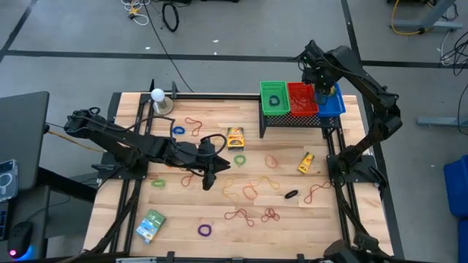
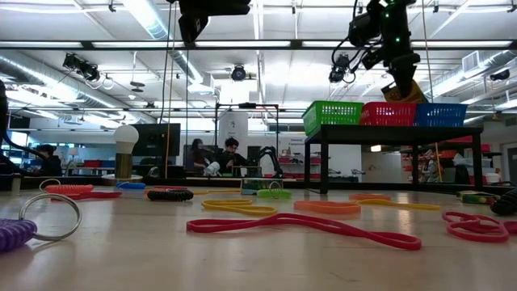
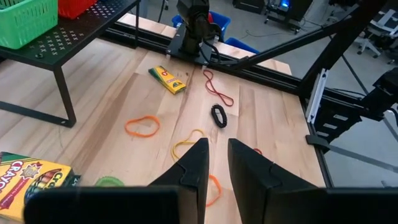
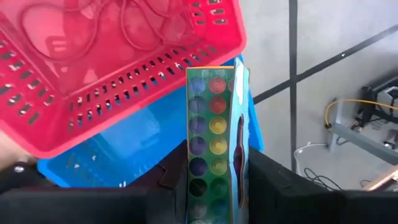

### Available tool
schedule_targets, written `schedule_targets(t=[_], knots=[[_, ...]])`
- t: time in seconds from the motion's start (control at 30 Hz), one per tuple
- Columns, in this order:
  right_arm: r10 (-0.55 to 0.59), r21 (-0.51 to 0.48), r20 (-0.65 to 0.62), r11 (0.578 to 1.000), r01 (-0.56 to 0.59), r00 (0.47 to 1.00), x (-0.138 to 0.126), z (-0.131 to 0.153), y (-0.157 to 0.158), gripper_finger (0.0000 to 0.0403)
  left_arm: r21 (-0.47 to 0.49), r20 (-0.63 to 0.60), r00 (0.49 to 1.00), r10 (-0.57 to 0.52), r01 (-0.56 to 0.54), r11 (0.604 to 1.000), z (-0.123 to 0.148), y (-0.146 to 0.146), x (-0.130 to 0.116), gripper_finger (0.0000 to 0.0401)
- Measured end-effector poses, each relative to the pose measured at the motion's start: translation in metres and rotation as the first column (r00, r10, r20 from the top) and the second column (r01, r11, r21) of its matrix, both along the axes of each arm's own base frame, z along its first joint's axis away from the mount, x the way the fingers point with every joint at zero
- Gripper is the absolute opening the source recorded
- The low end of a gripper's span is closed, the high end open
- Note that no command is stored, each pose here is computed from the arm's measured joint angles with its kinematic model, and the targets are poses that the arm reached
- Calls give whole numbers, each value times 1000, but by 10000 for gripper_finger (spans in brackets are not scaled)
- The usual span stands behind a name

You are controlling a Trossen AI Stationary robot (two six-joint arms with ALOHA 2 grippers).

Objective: Pick & Place Office Desk Supplies
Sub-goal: Put the large crayon box into the blue bin

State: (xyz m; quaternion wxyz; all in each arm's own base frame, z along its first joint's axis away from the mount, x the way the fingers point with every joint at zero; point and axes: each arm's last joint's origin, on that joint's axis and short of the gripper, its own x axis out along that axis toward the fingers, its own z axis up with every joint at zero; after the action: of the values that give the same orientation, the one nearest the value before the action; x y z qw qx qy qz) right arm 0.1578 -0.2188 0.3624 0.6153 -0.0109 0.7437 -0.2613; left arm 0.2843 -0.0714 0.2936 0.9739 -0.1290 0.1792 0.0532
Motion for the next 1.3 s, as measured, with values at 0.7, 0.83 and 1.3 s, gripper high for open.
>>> schedule_targets(t=[0.7,0.83,1.3], knots=[[8,-32,-16,999,-9,1000,0,0,-3,104,-8,2,1000,-13,13,1000,0,-4,-1,65],[16,-31,-21,999,-17,1000,0,0,-3,89,-11,3,1000,-20,20,1000,0,-7,-2,65],[31,-21,-22,999,-31,999,0,0,-3,110,-18,7,1000,-23,23,1000,1,-8,-2,65]])
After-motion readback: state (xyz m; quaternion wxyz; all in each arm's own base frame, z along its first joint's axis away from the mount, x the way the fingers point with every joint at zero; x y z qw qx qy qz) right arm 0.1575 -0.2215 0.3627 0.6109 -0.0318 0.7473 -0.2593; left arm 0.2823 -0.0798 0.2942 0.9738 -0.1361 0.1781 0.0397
